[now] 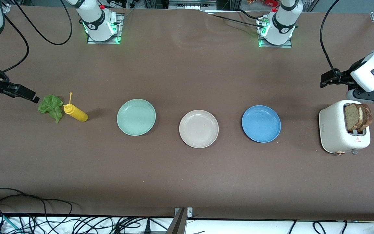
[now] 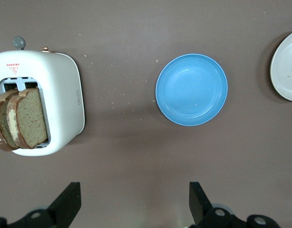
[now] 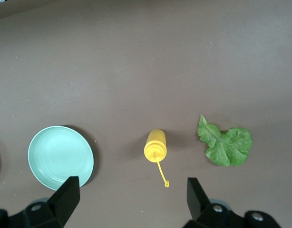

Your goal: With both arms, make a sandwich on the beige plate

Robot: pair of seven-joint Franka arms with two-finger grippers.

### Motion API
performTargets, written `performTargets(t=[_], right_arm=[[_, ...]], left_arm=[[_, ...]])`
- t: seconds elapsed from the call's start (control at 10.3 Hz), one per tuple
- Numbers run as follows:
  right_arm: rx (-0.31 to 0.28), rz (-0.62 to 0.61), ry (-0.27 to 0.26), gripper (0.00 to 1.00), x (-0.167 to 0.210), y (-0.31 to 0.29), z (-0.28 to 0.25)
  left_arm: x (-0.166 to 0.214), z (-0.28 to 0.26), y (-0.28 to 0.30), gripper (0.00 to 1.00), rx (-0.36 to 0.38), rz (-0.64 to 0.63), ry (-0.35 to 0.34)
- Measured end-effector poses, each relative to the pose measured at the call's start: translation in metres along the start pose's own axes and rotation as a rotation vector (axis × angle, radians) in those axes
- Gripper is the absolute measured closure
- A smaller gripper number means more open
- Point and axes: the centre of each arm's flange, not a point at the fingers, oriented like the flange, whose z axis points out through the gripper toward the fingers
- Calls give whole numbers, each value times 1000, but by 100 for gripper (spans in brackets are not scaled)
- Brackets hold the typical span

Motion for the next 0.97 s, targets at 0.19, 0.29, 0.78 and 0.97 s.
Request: performTargets(t=[0.19, 0.29, 0.78, 0.97], right_arm=[[0, 1, 0, 0, 0, 0, 0], [0, 1, -1, 0, 0, 0, 0], [-1, 9, -2, 0, 1, 5, 0], [-1, 9, -2, 0, 1, 5, 1]], left_arm=[[0, 1, 0, 0, 0, 0, -1], [0, 1, 0, 0, 0, 0, -2], [2, 4, 0, 0, 0, -1, -9], [3, 5, 0, 0, 0, -1, -9]])
